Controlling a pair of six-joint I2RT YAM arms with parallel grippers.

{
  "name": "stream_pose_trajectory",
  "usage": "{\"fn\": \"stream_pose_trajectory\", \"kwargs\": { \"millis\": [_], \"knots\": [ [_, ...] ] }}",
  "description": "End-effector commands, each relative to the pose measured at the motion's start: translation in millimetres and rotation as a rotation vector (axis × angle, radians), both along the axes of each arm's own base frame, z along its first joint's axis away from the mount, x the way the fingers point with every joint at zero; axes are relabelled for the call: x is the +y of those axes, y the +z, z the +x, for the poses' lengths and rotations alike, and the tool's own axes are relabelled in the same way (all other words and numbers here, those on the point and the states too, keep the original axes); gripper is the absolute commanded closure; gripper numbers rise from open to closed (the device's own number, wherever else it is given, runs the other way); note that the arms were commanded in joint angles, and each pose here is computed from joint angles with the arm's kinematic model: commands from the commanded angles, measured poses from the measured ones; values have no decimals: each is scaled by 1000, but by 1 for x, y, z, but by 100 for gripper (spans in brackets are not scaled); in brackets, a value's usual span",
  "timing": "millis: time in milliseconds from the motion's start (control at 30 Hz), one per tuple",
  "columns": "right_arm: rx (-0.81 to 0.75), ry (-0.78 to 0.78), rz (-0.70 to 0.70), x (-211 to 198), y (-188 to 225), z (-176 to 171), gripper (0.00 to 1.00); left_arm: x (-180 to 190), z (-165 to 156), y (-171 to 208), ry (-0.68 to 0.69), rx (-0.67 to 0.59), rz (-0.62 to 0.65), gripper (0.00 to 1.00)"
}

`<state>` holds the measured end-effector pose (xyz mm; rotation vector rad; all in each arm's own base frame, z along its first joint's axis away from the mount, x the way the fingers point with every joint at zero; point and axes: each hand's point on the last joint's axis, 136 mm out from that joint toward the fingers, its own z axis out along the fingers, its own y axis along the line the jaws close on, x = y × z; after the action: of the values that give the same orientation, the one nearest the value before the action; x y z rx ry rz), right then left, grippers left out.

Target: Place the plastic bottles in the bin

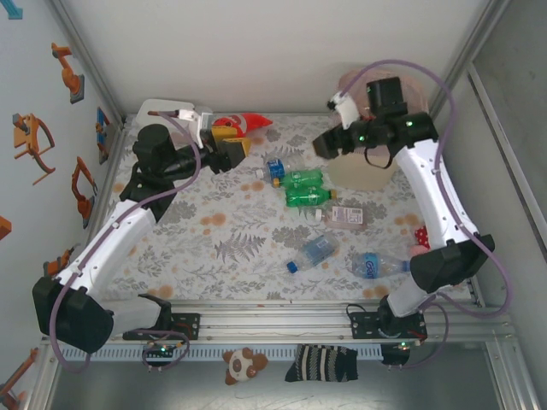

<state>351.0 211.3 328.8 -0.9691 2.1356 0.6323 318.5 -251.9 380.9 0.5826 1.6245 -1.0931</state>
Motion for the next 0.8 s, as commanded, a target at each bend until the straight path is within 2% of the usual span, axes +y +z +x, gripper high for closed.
{"fn": "stream_pose_trajectory", "kwargs": {
  "millis": [0, 267, 400, 600, 767],
  "knots": [
    [-102, 261, -96, 20, -17, -41, 25, 11, 11, -10, 71, 43, 4, 28],
    [-37, 626, -366, 35, -107, -124, 18, 35, 21, -16, 163, 90, -7, 27],
    [13, 717, -467, 32, -149, -151, 17, 40, 20, -15, 175, 94, -16, 27],
    [-9, 756, -642, 12, -200, -165, 16, 44, 20, -14, 186, 102, -24, 27],
    [-66, 765, -707, 3, -225, -163, 13, 45, 24, -15, 192, 112, -39, 27]
  ]
}}
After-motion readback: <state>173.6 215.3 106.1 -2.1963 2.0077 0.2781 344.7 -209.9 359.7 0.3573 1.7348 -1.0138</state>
